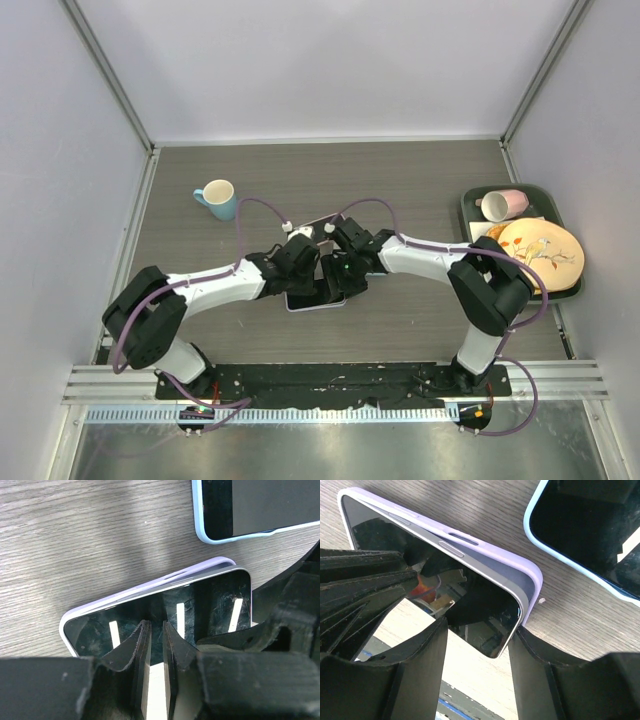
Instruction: Put the phone into the phone case
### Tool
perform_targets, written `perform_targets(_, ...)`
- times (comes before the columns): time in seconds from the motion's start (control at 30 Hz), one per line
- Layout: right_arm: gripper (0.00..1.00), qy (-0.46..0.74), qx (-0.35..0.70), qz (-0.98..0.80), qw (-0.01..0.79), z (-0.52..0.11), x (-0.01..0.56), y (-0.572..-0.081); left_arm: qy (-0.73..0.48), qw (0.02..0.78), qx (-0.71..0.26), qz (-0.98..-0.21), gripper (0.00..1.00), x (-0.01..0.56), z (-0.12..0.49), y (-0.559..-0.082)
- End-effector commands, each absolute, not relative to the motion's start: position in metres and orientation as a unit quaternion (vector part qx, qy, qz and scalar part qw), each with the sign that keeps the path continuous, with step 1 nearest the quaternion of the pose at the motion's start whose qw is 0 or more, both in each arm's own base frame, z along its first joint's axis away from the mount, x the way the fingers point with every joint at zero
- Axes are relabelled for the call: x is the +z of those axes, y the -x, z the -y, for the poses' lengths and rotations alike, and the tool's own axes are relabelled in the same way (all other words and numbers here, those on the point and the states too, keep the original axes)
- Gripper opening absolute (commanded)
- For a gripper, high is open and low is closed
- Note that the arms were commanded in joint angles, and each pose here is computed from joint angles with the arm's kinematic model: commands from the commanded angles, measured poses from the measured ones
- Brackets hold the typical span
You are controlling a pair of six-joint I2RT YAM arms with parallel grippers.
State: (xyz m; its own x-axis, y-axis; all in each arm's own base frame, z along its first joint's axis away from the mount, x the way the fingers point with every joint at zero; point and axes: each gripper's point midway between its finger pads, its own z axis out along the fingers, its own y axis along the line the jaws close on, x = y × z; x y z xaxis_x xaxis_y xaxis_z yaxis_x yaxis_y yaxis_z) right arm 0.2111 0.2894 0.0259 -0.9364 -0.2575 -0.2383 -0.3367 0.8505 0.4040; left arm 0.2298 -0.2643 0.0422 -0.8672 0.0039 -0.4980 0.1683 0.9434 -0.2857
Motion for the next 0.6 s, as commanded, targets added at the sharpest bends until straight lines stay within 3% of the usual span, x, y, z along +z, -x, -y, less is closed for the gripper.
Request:
perform_targets(0.0, 0.54, 0.181, 0.077, -0.967, 0.163, -0.250, 0.013, -0.243, -0.042, 0.243, -0.143, -0.958, 0.19, 0.031, 0.260, -0.228)
perform_targets(0.57, 0.54, 0.195, 0.107, -0.953, 0.206, -0.268, 0.058, -0.245, -0.040, 0.235, -0.110, -0.965, 0.17, 0.024, 0.248, -0.226)
